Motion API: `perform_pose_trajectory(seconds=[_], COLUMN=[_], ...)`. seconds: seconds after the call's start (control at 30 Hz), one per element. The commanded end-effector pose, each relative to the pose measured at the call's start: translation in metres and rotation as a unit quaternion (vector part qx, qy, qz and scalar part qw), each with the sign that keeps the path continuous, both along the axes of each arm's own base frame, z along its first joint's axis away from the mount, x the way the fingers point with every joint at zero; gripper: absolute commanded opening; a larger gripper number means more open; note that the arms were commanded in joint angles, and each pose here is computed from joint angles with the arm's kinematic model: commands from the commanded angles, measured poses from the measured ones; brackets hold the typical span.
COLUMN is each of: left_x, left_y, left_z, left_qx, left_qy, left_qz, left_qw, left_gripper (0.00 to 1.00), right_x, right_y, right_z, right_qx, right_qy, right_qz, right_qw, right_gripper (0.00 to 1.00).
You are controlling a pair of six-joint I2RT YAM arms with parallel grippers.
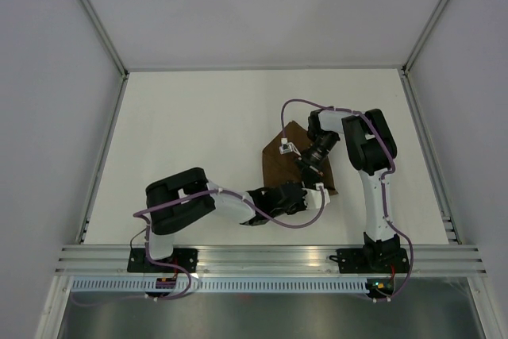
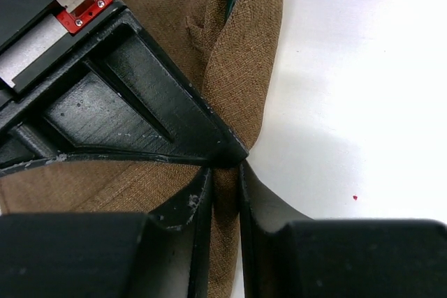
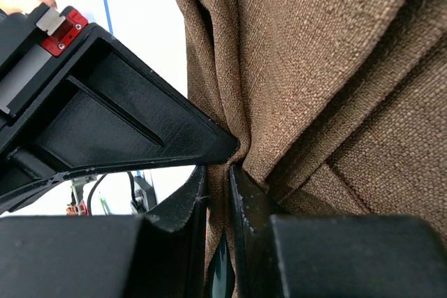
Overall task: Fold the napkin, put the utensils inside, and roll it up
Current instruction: Roll the napkin with the utensil
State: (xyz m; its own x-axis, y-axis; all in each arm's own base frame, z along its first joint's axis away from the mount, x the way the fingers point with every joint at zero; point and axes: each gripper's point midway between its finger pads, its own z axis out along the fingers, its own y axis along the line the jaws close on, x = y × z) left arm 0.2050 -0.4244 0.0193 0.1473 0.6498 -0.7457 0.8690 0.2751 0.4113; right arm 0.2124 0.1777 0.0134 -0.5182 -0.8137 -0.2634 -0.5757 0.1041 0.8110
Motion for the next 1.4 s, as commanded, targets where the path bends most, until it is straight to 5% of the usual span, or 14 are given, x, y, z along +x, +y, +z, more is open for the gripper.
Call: perform_pose_trajectory(seconds=[0.0,0.17,0.27,0.57,0.7,1.03,1.2,1.37], left_x=[-0.033,-0.043,-0.044,-0.047,-0.044,-0.036,-0.026,-0.022], left_y=[0.034,0.035,0.035,0.036,0.041,0.050,0.047,0.039], left_z=[-0.059,-0.061,-0.056,-0.049,-0.047,-0.063,-0.064,-0.059], left_qx=[0.079,0.075,0.060,0.040,0.018,0.014,0.013,0.008], left_qy=[0.130,0.209,0.244,0.344,0.421,0.556,0.582,0.605], left_qz=[-0.020,-0.040,-0.043,-0.054,-0.048,-0.019,-0.014,-0.006], left_qw=[0.988,0.974,0.967,0.936,0.906,0.831,0.813,0.796], left_gripper=[0.05,0.02,0.02,0.02,0.02,0.02,0.02,0.02], right_x=[0.024,0.033,0.049,0.115,0.130,0.073,0.042,0.028], right_y=[-0.005,0.004,0.008,-0.010,-0.041,-0.059,-0.033,-0.017], right_z=[-0.031,-0.005,0.017,0.083,0.109,0.089,0.075,0.049], right_qx=[0.011,0.037,0.052,0.076,0.100,0.074,0.054,0.032], right_qy=[-0.085,-0.107,-0.141,-0.249,-0.307,-0.498,-0.581,-0.610], right_qz=[0.040,0.012,-0.017,-0.171,-0.225,-0.168,-0.111,-0.065], right_qw=[0.996,0.993,0.988,0.950,0.919,0.847,0.804,0.789], right_gripper=[0.23,0.46,0.51,0.55,0.55,0.62,0.68,0.72])
